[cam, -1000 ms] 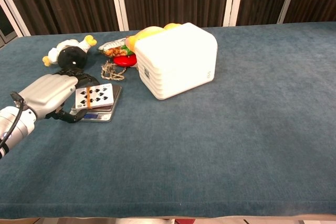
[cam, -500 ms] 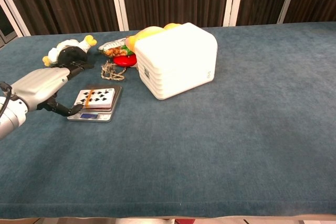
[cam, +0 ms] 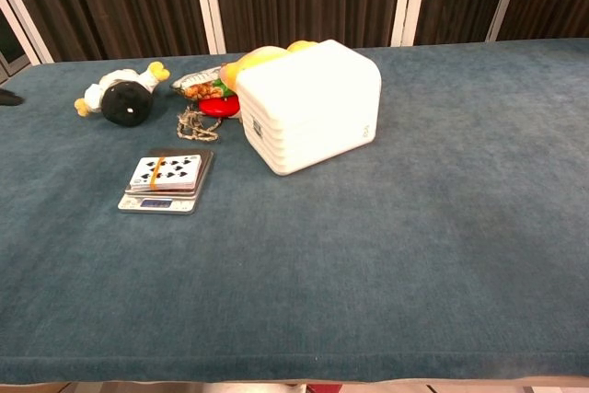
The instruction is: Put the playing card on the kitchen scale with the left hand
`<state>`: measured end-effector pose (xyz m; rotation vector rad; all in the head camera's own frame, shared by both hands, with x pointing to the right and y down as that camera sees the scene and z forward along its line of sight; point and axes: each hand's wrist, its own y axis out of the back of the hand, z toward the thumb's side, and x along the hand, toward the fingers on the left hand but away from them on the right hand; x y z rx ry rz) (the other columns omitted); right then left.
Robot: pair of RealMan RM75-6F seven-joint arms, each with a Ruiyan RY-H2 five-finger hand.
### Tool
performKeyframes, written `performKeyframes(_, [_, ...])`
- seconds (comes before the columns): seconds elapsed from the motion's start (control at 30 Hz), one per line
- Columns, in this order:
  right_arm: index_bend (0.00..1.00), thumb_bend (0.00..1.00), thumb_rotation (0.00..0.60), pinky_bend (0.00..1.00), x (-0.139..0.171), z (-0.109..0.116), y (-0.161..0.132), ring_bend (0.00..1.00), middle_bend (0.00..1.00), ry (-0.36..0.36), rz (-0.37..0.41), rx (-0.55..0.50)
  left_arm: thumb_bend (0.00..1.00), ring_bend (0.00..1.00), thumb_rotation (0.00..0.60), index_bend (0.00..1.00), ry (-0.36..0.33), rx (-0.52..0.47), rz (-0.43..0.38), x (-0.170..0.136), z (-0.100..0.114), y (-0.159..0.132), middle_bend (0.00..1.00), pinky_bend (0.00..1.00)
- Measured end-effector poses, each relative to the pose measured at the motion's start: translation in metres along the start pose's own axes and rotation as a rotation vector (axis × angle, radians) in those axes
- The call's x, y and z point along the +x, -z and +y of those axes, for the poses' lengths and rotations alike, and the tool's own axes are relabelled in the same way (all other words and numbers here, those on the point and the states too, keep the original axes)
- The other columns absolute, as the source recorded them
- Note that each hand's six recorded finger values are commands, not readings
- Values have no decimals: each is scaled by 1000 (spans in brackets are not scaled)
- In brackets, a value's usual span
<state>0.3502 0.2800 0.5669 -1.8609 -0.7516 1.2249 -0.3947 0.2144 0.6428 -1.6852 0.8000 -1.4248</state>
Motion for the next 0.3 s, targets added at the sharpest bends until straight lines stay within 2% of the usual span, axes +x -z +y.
performKeyframes(0.13, [0, 110, 600, 0, 1, 5, -3, 0, 0, 46, 22, 8, 363, 0, 600, 27, -23, -4, 78, -55, 12, 31, 0, 0])
performKeyframes(0.3, [0, 110, 600, 0, 2, 2, -4, 0, 0, 40, 23, 9, 369, 0, 600, 27, -92, -21, 68, -64, 26, 32, 0, 0])
